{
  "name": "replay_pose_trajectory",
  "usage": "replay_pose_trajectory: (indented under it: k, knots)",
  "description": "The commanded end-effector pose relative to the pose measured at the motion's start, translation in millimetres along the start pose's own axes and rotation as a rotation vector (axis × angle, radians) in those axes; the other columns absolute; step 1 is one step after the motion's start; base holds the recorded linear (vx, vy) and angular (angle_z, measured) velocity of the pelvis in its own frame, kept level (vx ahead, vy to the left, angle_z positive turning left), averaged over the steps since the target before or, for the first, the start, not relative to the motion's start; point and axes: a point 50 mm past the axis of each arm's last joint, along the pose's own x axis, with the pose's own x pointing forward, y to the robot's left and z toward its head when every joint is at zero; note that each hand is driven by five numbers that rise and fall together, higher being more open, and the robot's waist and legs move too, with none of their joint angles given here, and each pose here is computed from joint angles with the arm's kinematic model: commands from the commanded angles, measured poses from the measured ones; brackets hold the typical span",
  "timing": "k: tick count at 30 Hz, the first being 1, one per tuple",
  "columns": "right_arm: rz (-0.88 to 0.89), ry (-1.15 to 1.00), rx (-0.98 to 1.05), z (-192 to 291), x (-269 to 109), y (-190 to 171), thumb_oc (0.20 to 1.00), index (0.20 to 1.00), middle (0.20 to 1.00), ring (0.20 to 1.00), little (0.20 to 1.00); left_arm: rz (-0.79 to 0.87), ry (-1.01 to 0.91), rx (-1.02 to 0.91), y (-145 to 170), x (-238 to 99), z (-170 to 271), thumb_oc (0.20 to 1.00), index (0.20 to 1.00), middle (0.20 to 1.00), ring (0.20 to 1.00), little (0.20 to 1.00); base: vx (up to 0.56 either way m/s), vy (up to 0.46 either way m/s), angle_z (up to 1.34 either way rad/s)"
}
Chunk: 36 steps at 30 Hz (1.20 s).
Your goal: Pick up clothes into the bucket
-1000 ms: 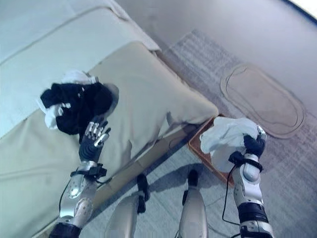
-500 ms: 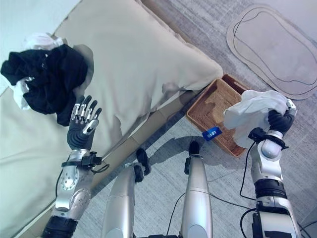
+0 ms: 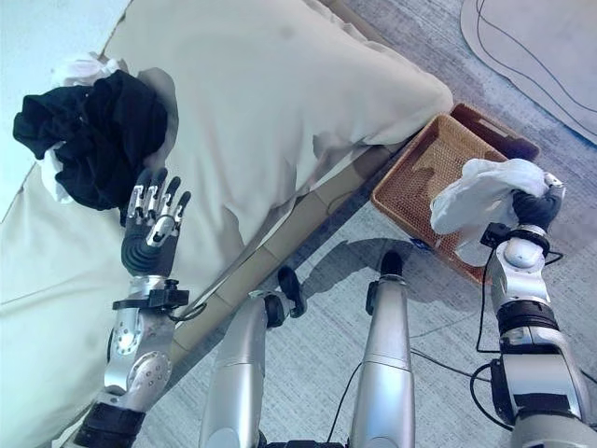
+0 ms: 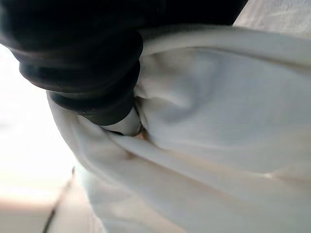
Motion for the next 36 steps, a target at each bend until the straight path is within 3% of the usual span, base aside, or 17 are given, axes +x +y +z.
replay_pose_trajectory:
  k: [1,15,16,17,36]
  knots:
    - [-0.021,-0.017,-0.109,6.1,10.4,-16.7,0.2,0.2,0.2,0.2,0.2,-0.027,-0.083,-0.045,-7.5,-5.3,12.2,1.0,1.0,1.0,1.0,1.0,0.0,0.0,0.0]
    - [-0.043,-0.006,-0.199,15.9,22.1,-29.2,0.2,0.2,0.2,0.2,0.2,-0.028,-0.068,-0.063,-9.3,-6.5,10.6,1.0,1.0,1.0,1.0,1.0,0.0,-0.011,0.0]
    - [-0.048,-0.003,-0.195,15.8,22.4,-29.7,0.485,0.485,0.485,0.485,0.485,-0.029,-0.068,-0.062,-9.7,-6.1,10.3,1.0,1.0,1.0,1.0,1.0,0.0,-0.05,0.02]
    - [-0.055,0.001,-0.189,16.1,23.0,-30.3,1.0,1.0,1.0,1.0,1.0,-0.033,-0.07,-0.063,-10.5,-5.1,10.5,1.0,1.0,1.0,1.0,1.0,-0.01,-0.059,0.06]
    - [0.04,0.111,-0.285,-15.8,8.7,-7.4,1.0,1.0,1.0,1.0,1.0,-0.018,-0.095,-0.045,-7.3,3.3,12.0,1.0,1.0,1.0,1.0,1.0,-0.02,-0.022,0.07]
